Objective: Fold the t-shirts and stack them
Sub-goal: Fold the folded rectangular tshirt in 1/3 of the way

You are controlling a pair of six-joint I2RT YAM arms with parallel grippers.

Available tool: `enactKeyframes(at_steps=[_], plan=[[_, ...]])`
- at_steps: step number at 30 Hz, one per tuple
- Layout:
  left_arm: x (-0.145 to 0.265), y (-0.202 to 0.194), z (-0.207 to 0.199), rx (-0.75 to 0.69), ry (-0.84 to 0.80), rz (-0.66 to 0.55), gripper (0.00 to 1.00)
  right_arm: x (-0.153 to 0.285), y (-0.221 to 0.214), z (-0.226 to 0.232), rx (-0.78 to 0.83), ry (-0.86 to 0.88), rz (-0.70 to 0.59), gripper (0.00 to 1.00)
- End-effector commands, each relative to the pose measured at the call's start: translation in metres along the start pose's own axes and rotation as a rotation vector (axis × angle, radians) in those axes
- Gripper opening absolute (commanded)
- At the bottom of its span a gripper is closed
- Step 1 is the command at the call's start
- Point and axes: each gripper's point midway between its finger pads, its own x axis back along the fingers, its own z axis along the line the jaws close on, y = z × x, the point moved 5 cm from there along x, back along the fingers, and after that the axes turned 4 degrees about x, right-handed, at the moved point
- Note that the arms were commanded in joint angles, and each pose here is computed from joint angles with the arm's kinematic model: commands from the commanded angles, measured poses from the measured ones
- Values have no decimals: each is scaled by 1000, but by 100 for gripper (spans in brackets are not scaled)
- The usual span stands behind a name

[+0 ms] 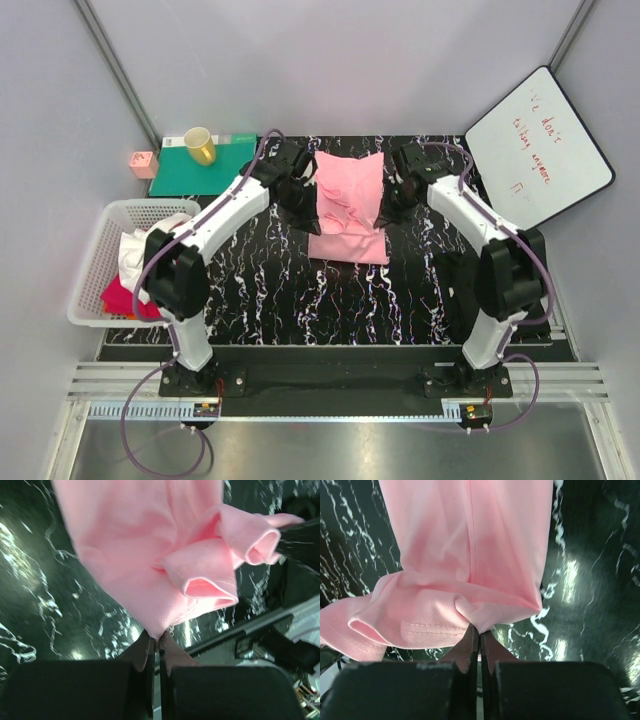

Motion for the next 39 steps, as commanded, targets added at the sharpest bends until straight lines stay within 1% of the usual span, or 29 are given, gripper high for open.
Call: enactKeyframes(at_steps=[1, 6, 7, 8, 10, 11, 13, 14, 15, 16, 17, 18, 20, 21, 23, 26, 27, 29, 30, 31, 32, 33, 35, 36, 37, 38, 39], plan=[[-8, 32, 12, 17, 52, -11, 0, -15, 40, -2, 85, -35, -36, 0], [-36, 65, 22, 40, 68, 1, 1, -51, 73, -4, 80, -70, -29, 0], [-40, 70, 24, 38, 70, 2, 4, -56, 76, -7, 68, -84, -22, 0], [-44, 75, 25, 28, 66, 9, 23, -59, 80, -9, 60, -94, -22, 0], [-50, 87, 29, 38, 46, 14, 54, -72, 90, -15, 27, -122, -20, 0], [-49, 93, 33, 55, 43, 7, 84, -83, 92, -20, 15, -141, -8, 0], [-41, 99, 35, 67, 38, -16, 99, -80, 110, -18, -7, -135, -53, 1], [-37, 101, 35, 67, 35, -26, 99, -80, 116, -17, -13, -131, -67, 23], [-29, 102, 37, 65, 33, -41, 99, -75, 127, -12, -11, -119, -102, 34], [-25, 101, 38, 62, 33, -46, 99, -72, 132, -11, -12, -124, -121, 49], [-21, 100, 38, 52, 30, -53, 99, -67, 137, -8, -15, -118, -143, 59], [-14, 96, 39, 45, 25, -57, 99, -56, 145, -1, 1, -96, -176, 76], [-10, 89, 40, 35, 22, -50, 99, -38, 153, 9, 30, -61, -225, 92], [-7, 81, 43, 35, 22, -39, 99, -32, 153, 13, 43, -33, -230, 100], [-7, 70, 48, 32, 29, -23, 99, -22, 153, 20, 81, 23, -245, 100], [-8, 53, 58, 33, 42, 2, 99, -21, 132, 26, 101, 105, -173, 100], [-9, 45, 63, 37, 52, 16, 99, -27, 115, 25, 99, 148, -104, 100], [-9, 39, 67, 36, 64, 22, 99, -29, 100, 27, 105, 216, -63, 59], [-9, 34, 71, 37, 77, 27, 99, -42, 78, 23, 77, 253, 17, 31], [-10, 32, 73, 35, 85, 31, 99, -46, 75, 27, 57, 298, 12, 11], [-10, 31, 75, 34, 89, 32, 99, -54, 57, 24, 30, 340, 75, 0], [-11, 29, 77, 33, 102, 36, 99, -59, 55, 26, 22, 371, 66, 0], [-11, 29, 80, 35, 111, 37, 99, -69, 45, 24, -32, 402, 99, 0], [-11, 29, 81, 36, 112, 37, 99, -75, 34, 21, -56, 424, 138, 0], [-10, 29, 81, 37, 113, 34, 99, -80, 35, 23, -71, 449, 130, 0], [-10, 30, 82, 40, 114, 34, 99, -88, 27, 21, -93, 470, 163, 0], [-10, 30, 82, 37, 114, 34, 99, -93, 28, 21, -103, 479, 164, 0]])
